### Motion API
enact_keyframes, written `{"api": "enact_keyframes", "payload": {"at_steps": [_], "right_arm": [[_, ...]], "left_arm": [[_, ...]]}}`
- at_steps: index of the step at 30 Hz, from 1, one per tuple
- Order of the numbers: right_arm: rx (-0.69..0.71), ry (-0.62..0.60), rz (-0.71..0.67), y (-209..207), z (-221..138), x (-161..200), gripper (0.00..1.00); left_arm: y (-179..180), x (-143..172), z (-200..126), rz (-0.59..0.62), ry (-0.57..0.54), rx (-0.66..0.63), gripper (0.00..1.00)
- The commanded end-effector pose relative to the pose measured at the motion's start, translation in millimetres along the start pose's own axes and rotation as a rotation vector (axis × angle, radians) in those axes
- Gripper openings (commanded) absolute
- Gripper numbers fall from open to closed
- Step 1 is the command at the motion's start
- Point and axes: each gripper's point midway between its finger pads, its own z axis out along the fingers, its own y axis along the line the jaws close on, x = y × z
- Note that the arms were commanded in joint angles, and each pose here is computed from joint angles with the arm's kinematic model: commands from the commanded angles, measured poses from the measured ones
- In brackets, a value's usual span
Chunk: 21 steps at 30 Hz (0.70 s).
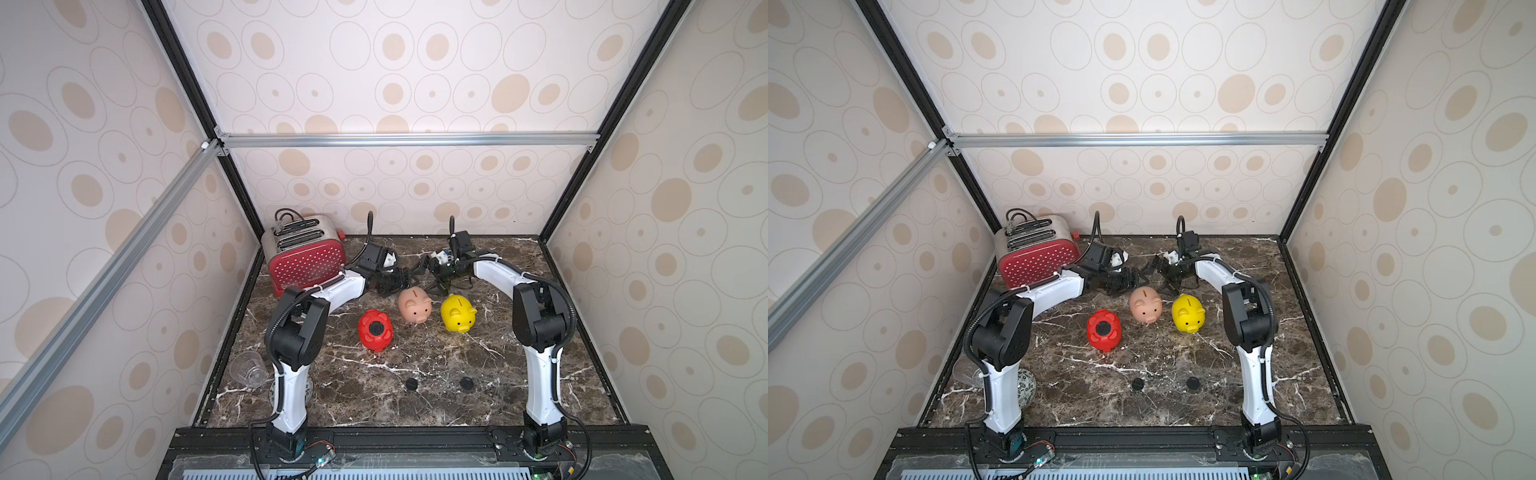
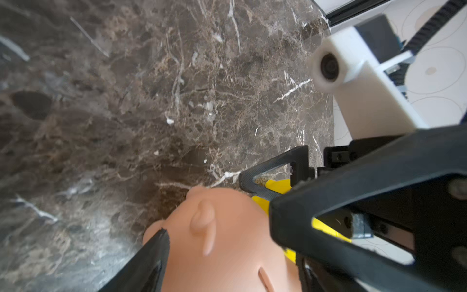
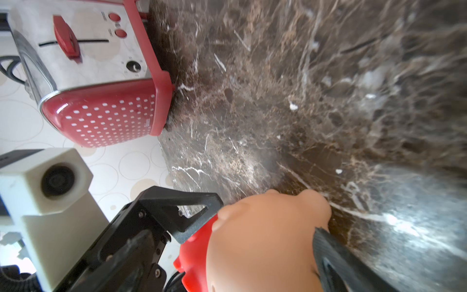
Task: Close piggy banks
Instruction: Adjust the piggy bank at the center of the board, then move the piggy bank to the center of the board.
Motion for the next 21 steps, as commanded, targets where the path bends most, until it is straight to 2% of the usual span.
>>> {"api": "enact_keyframes", "payload": {"at_steps": [1,5,9,15,21], "right_arm": [[0.073,-0.008,-0.046,8,-13,1,1.00],[0.193,-0.069,-0.102,1,-34,3,1.00],[0.291,-0.106,-0.107,-10,-59,19,1.00],[0.303,-0.125,-0.112,-16,-77,57,1.00],[0.282,-0.086,-0.179,0,-81,98,0.99]], "left_arm": [[-6,-9,-11,0.065,-0.017,-0.046,0.79],[-3,-11,-31,0.093,-0.044,-0.097,0.80],[-6,-4,-37,0.087,-0.045,-0.082,0.80],[-6,2,-37,0.071,-0.041,-0.053,0.80],[-2,5,-39,0.084,-0.041,-0.070,0.80]]}}
